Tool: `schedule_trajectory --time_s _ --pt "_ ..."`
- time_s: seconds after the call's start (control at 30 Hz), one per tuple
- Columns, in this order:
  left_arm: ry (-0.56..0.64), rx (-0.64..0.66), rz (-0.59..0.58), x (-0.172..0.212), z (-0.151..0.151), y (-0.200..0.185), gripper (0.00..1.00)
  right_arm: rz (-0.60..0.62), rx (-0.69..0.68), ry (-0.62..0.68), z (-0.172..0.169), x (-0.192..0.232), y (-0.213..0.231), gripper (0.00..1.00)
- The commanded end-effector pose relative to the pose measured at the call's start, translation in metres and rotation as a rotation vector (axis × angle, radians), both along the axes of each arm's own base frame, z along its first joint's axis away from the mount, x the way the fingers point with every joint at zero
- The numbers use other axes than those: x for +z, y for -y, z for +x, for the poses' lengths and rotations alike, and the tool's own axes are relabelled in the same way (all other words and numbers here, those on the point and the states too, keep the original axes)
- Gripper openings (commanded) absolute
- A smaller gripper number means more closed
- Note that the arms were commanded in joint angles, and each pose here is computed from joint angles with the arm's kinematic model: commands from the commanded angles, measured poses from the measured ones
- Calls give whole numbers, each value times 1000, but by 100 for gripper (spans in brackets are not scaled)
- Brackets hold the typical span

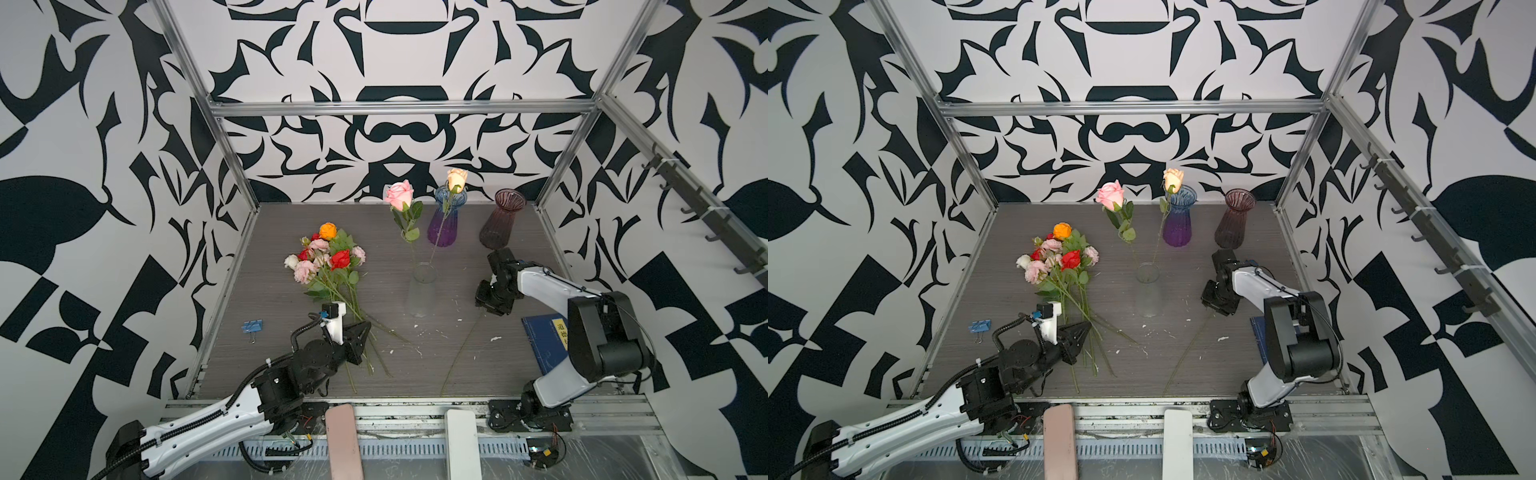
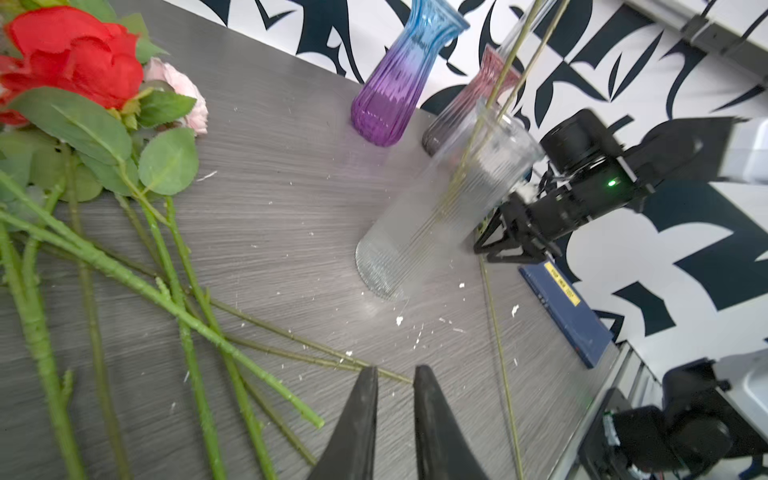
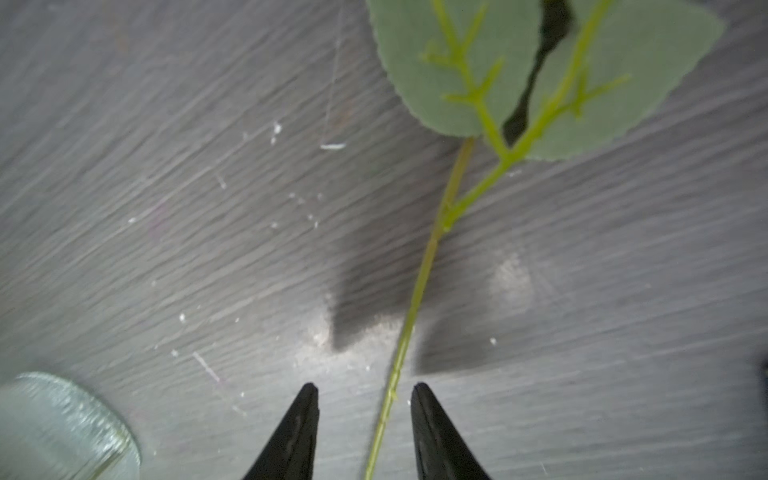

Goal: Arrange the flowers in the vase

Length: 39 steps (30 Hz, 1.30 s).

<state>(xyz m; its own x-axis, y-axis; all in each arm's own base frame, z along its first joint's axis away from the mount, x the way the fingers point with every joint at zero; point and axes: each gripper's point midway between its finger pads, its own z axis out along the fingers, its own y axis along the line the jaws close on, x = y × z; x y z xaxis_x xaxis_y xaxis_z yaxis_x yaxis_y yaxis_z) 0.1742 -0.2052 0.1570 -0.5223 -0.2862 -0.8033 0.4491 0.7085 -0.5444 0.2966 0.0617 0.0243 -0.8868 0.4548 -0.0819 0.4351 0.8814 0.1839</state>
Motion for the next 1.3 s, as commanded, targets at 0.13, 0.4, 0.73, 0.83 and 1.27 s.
schedule_trajectory --time_s 0.13,0.4,0.73,0.83,1.27 --pt "4 37 -39 10 6 1 21 -71 16 -53 -4 -1 10 9" --pt "6 53 -56 9 6 -4 21 -163 -29 201 -1 84 33 0" --pt "9 124 -79 3 11 -19 26 -39 -124 1012 -19 327 40 0" --pt "-2 129 -74 -1 12 -18 27 51 -65 1143 -23 377 25 0" --pt "-54 133 16 -8 19 -6 33 521 223 1295 -31 462 -81 0"
